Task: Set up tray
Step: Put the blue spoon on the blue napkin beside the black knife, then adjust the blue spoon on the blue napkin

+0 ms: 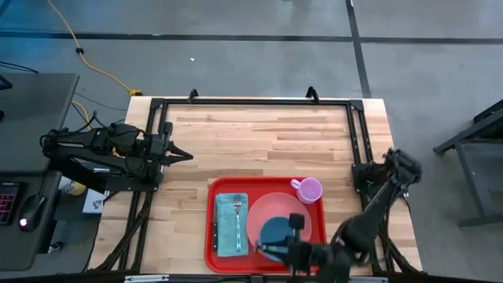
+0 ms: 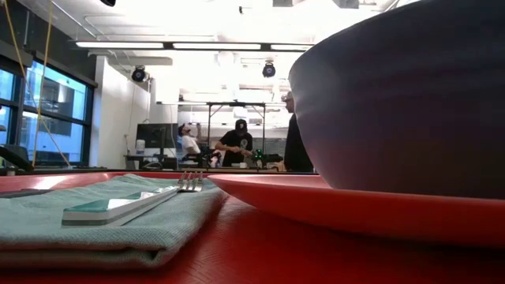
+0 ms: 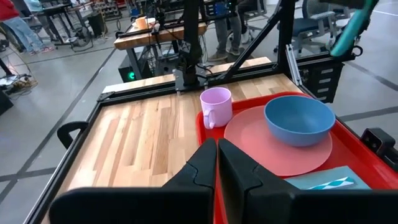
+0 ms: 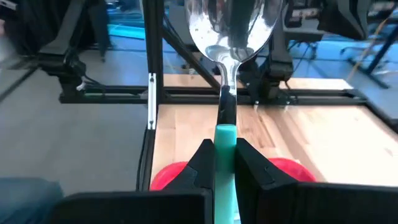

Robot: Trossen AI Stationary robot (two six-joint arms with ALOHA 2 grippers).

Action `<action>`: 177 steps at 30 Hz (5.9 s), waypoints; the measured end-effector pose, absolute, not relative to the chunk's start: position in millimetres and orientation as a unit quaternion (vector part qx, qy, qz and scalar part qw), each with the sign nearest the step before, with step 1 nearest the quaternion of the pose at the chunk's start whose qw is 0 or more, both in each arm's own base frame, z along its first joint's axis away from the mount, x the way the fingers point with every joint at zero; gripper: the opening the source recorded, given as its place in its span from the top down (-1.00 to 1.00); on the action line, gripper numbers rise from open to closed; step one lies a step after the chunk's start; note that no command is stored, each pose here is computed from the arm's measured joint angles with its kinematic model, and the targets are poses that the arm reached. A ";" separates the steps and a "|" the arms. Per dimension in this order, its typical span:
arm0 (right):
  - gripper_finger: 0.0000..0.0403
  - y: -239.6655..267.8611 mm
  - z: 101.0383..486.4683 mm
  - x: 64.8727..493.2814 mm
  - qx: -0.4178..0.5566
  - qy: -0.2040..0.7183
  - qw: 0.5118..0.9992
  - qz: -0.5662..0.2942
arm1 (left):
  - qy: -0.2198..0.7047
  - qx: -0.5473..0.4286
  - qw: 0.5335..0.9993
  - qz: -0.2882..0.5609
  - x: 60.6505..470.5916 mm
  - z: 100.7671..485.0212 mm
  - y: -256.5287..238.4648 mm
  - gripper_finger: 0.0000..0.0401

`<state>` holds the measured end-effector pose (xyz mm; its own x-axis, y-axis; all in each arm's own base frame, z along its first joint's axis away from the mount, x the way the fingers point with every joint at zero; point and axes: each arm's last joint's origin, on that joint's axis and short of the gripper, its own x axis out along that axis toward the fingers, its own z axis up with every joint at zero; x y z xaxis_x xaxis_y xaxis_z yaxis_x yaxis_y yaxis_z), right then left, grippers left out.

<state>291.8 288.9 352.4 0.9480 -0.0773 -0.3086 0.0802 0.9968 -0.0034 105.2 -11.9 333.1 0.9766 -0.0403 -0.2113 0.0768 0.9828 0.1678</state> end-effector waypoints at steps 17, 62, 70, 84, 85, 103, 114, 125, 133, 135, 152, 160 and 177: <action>0.95 280.6 382.0 381.8 -0.128 0.148 0.964 -0.182 | 0.101 0.071 0.992 -0.028 105.3 333.9 -11.9 0.77; 0.95 184.9 183.8 464.0 0.394 0.238 0.857 -0.230 | 0.064 -0.026 0.993 0.093 105.9 340.4 -5.6 0.77; 0.95 202.6 190.4 456.9 0.443 0.243 0.832 -0.229 | 0.064 -0.021 0.992 0.109 105.7 340.4 -4.6 0.77; 0.95 201.7 190.9 455.6 0.457 0.259 0.818 -0.235 | 0.063 -0.028 0.992 0.110 105.8 340.4 -4.6 0.77; 0.95 201.4 190.1 455.0 0.457 0.263 0.816 -0.237 | 0.063 -0.029 0.992 0.110 105.7 340.4 -4.6 0.77; 0.95 203.2 168.7 467.2 0.485 0.272 0.805 -0.205 | 0.061 -0.040 0.991 0.112 105.8 340.5 -4.5 0.77; 0.92 203.3 166.6 468.9 0.474 0.268 0.814 -0.200 | 0.062 -0.039 0.991 0.115 105.8 340.4 -4.3 0.77; 0.84 208.4 162.7 461.1 0.465 0.275 0.809 -0.230 | 0.064 -0.037 0.991 0.112 105.8 340.1 -4.5 0.77; 0.98 201.4 168.6 467.6 0.406 0.267 0.850 -0.202 | 0.068 -0.036 0.991 0.107 105.7 339.3 -4.8 0.77; 0.94 197.8 174.1 471.1 0.387 0.260 0.865 -0.185 | 0.071 -0.036 0.992 0.100 105.7 338.8 -5.2 0.77; 0.51 137.9 302.3 429.6 0.101 0.291 0.946 -0.106 | 0.117 0.002 0.990 0.082 104.1 330.6 -5.9 0.77; 0.38 95.5 382.6 337.9 -0.032 0.308 0.913 -0.264 | 0.197 0.018 0.976 0.087 105.6 315.7 -5.9 0.77; 0.16 29.4 337.6 183.2 0.005 0.304 0.856 -0.418 | 0.393 -0.073 0.913 0.078 160.5 243.8 -18.6 0.77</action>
<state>183.2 29.4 337.6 0.4664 -0.7128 -0.5238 0.7187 0.6506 -0.2454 160.5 -18.6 243.8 0.6785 0.0842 -0.7298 -0.1996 0.9772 -0.0729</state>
